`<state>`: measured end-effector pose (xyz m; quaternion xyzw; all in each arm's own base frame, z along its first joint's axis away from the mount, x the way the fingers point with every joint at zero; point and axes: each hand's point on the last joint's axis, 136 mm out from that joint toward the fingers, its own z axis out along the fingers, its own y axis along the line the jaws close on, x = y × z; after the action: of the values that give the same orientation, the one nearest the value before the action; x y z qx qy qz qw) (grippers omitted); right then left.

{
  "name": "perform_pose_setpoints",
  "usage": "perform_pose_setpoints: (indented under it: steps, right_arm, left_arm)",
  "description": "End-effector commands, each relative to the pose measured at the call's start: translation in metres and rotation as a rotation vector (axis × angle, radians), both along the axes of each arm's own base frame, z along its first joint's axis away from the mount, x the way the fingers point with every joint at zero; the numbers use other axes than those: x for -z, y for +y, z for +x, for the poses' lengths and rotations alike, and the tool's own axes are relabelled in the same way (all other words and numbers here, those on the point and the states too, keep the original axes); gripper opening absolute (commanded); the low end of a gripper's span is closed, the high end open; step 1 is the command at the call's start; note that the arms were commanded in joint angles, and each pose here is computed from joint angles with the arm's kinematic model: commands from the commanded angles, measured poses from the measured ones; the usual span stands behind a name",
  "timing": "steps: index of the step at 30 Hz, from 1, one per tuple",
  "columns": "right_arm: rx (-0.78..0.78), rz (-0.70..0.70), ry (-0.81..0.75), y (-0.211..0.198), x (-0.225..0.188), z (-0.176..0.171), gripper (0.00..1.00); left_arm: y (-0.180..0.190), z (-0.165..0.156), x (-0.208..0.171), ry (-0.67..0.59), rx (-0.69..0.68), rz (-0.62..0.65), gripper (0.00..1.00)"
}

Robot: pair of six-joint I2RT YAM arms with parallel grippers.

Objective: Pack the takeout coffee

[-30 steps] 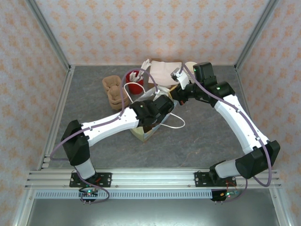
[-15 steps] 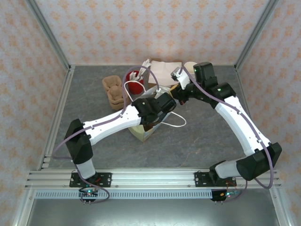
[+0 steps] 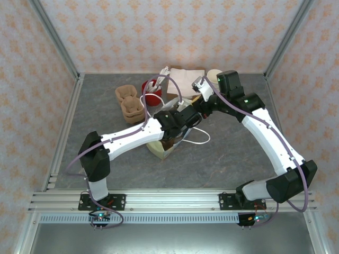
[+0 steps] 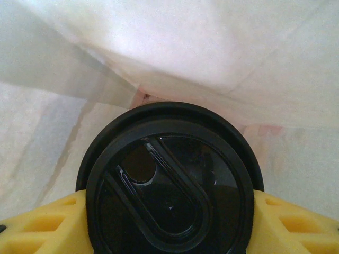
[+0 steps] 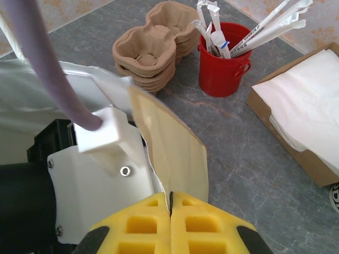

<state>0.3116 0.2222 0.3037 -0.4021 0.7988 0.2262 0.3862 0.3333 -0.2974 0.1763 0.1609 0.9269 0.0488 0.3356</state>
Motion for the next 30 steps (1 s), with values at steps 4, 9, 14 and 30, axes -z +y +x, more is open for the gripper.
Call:
perform_pose_setpoints:
  steps: [4, 9, 14, 30]
  right_arm:
    - [-0.043, 0.031, -0.029, 0.003, -0.014, -0.014, 0.0]
    - [-0.037, 0.035, -0.028, 0.003, -0.014, -0.015, 0.0]
    - [-0.031, 0.031, -0.03, 0.002, -0.013, -0.014, 0.0]
    - [0.004, -0.017, -0.063, -0.008, -0.007, -0.012, 0.0]
  left_arm:
    - [0.011, 0.004, 0.016, 0.024, -0.032, 0.061, 0.62]
    - [0.009, 0.005, 0.022, 0.037, -0.025, 0.067, 0.63]
    - [0.01, 0.006, 0.019, 0.037, -0.023, 0.092, 0.63]
    - [0.013, -0.009, -0.013, -0.015, 0.022, -0.025, 0.63]
